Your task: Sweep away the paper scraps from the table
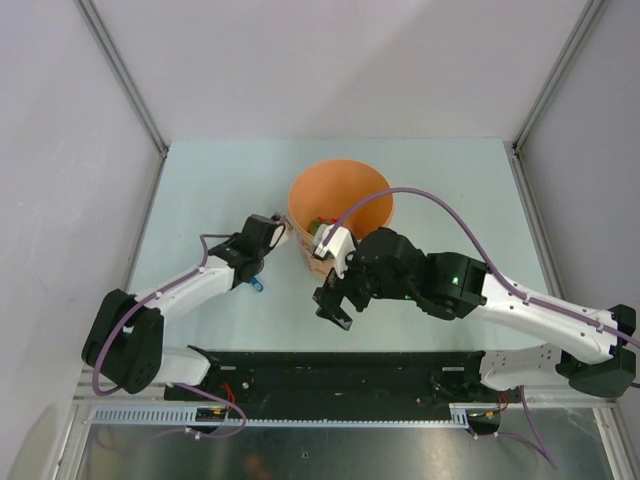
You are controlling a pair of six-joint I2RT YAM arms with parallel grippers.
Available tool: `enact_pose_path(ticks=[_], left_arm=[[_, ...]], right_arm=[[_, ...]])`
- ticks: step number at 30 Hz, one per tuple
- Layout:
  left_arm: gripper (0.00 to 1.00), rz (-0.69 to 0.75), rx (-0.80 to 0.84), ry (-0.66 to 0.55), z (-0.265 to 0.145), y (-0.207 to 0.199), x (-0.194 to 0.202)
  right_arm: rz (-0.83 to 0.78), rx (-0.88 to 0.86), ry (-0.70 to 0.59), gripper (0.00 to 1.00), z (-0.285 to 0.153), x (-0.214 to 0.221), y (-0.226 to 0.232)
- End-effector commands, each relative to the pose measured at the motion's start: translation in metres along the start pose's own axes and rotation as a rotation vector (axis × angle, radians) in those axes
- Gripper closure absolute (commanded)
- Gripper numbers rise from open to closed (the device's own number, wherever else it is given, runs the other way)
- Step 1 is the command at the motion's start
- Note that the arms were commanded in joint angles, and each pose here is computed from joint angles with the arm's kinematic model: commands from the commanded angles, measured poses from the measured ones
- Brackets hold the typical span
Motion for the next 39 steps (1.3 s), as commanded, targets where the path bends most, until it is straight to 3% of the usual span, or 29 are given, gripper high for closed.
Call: enact_pose_path(ticks=[1,5,9,11,15,21,28,35,39], left_arm=[[0.96,-0.013,-0.048,-0.051,0.0,0.001,-0.008],[0.8,-0.002,0.046,-0.07,0.0,-0.009,-0.003],[0.49,0.018,0.168,-0.07,-0.01,-0.014,0.001],[0.23,0.019,0.258,-0.083,-0.018,-0.015,0.001],[0.07,0.003,0.337,-0.155,-0.041,-0.003,-0.005],[0.0,0.003,0.616,-0.389,-0.093,0.019,-0.014],[0.0,-0.029,0.787,-0.532,-0.113,0.035,-0.021],[0.0,-0.178,0.865,-0.672,-0.124,0.073,-0.038],[0.0,-0.332,0.905,-0.645,-0.109,0.095,-0.04]], right_arm=[[0.03,0.017,-0.017,0.0,-0.005,-0.001,-0.002],[0.03,0.017,-0.016,0.0,-0.004,-0.001,-0.002],[0.033,0.021,-0.013,0.0,-0.005,0.0,-0.004],[0.033,0.022,-0.014,0.0,-0.005,0.0,-0.004],[0.037,0.03,-0.021,0.0,-0.007,-0.001,-0.006],[0.056,-0.097,-0.053,0.0,-0.003,-0.005,-0.005],[0.071,-0.269,-0.107,0.0,0.012,-0.024,-0.022],[0.316,0.008,-0.313,0.0,-0.016,-0.063,-0.104],[0.476,0.27,-0.423,0.0,-0.056,-0.051,-0.167]])
Point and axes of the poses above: each gripper's point midway between its finger pads, its own z axis out along the fingers, its own y axis along the line the jaws close on, x = y × z, the point moved 9 cm from there along -z, back along the fingers, and after that the axes turned 7 degrees about -z, right-handed, at the moved point
